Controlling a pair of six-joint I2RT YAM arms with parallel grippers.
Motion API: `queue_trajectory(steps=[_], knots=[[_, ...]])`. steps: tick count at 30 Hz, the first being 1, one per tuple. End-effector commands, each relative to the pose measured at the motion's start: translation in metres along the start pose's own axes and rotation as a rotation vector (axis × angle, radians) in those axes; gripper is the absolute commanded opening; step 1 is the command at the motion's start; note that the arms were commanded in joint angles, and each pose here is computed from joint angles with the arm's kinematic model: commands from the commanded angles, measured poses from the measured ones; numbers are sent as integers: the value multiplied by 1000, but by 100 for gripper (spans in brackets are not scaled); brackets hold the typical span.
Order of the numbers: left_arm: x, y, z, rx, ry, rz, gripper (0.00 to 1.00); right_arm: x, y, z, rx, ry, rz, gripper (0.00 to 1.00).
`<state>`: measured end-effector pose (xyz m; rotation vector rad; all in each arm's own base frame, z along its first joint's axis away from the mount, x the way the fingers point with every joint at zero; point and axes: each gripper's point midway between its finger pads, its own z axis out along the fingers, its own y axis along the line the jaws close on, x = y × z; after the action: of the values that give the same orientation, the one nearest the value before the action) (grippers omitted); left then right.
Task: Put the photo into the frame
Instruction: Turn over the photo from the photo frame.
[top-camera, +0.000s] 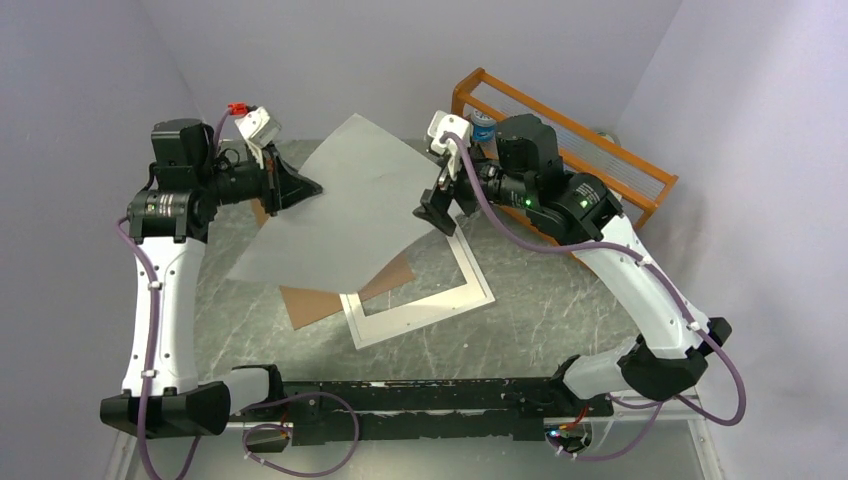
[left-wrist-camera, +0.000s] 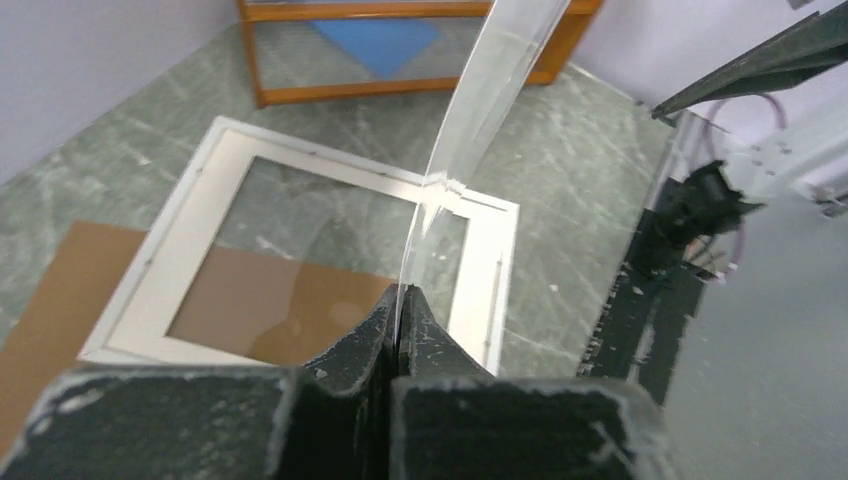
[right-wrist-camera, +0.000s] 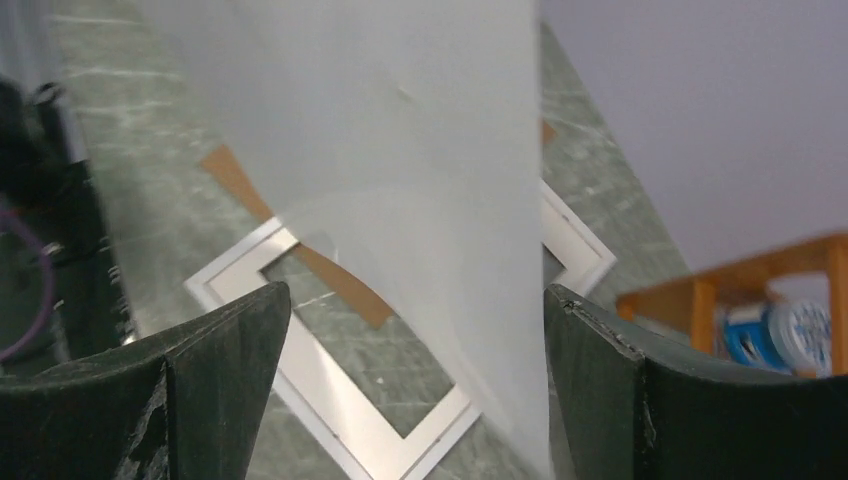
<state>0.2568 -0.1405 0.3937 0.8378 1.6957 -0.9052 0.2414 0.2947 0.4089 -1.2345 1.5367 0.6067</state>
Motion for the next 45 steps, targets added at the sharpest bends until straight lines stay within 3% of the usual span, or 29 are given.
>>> queue_trajectory(steps=[1,5,8,16,21,26,35,45], knots=[[-7,50,4,-225,-25,-105,3,-13,-64,-11,348,-119,75,99],[-6,88,13,-364,-44,-396,3,-5,-108,-37,621,-246,227,99],[-6,102,19,-421,-78,-612,3,28,-133,-44,757,-242,388,99],[-25,105,37,-306,-358,-1058,2,187,-151,-29,965,140,736,90],[-26,116,46,-329,-433,-1148,2,278,-133,-26,999,306,943,85],[-16,112,70,-346,-404,-1210,3,342,-109,-20,1022,480,1017,75],[-4,102,120,-307,-348,-1272,3,395,-88,-8,1010,667,1063,60],[9,102,132,-350,-373,-1396,2,430,-52,16,886,768,1150,59]])
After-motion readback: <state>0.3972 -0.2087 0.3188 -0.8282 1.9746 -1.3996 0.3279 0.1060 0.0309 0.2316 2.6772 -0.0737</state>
